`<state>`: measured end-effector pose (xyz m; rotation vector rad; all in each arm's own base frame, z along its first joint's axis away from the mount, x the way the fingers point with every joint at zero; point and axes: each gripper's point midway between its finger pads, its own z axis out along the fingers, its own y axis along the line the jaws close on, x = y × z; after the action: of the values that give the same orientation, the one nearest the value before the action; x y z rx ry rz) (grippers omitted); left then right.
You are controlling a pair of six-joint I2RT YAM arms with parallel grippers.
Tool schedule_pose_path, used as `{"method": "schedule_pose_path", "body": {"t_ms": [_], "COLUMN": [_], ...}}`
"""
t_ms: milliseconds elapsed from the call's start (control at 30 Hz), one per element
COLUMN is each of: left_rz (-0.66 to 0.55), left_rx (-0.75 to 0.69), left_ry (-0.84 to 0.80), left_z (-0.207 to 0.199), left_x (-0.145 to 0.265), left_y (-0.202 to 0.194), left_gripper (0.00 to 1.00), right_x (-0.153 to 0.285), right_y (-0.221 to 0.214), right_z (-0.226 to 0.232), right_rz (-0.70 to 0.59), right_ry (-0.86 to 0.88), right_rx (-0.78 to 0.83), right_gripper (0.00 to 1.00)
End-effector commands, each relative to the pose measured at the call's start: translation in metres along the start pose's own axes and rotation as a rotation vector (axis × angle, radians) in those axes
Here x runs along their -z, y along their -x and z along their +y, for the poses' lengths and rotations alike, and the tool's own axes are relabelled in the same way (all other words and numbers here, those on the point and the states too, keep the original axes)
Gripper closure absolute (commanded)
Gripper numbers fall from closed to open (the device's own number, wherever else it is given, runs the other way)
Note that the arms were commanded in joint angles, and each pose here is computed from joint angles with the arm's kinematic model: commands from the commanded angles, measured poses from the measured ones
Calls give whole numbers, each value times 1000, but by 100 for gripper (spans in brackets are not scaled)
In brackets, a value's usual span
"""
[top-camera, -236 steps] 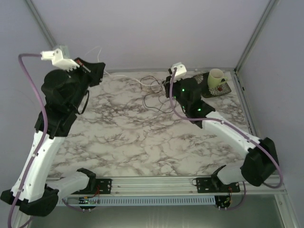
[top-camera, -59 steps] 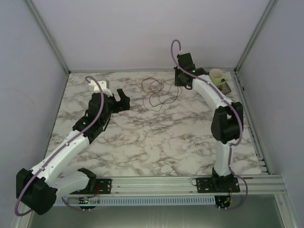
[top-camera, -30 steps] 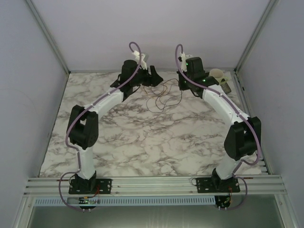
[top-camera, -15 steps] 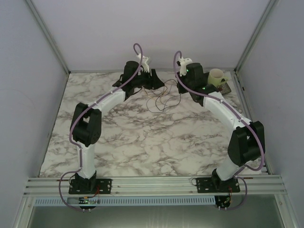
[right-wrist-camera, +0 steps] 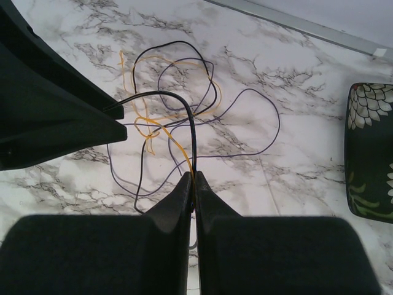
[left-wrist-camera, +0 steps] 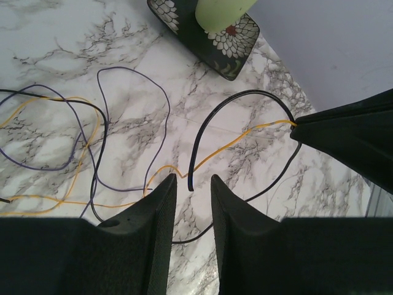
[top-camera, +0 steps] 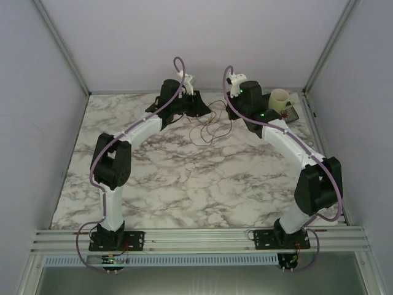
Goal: Zip-tie the wires
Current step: Pick up the cable at the center of the board.
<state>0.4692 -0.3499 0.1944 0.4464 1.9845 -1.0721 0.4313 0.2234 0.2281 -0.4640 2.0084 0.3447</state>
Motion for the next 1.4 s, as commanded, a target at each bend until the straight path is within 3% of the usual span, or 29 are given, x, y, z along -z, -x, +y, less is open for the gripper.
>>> {"method": "schedule_pose_path", "body": {"t_ms": [0, 233, 433, 533, 633, 933, 1100, 1367], "left_rz": [-42, -45, -86, -157, -242, -469, -521, -532], "left_rx": [-45, -67, -99, -100, -112, -161, -152, -135], "left_ry": [-16, -17, -9, 8, 17, 1, -22, -45], "left_z": [-4, -6, -17, -27, -42, -100, -120, -132], "left_x": [-2, -2, 8, 17, 30, 86, 113, 126], "left_y": [20, 28, 50, 84, 132, 246, 261, 262], "left_gripper": [73, 100, 100, 100, 100, 100, 100, 100], "right_x": [10, 9, 6, 3, 3, 7, 6, -19], "right_y": [24, 21, 18, 24, 33, 44, 48, 62], "right_z": [9, 7, 1, -1, -2, 9, 30, 49], "right_rz": [-80, -73, -65, -73, -90, -157, -277, -424], "right_ry": [28, 12, -21, -32, -30, 31, 140, 245], "right_rx": [28, 32, 27, 24, 17, -46, -93, -144], "right_gripper": [100, 100, 100, 74, 57, 20, 10, 8]}}
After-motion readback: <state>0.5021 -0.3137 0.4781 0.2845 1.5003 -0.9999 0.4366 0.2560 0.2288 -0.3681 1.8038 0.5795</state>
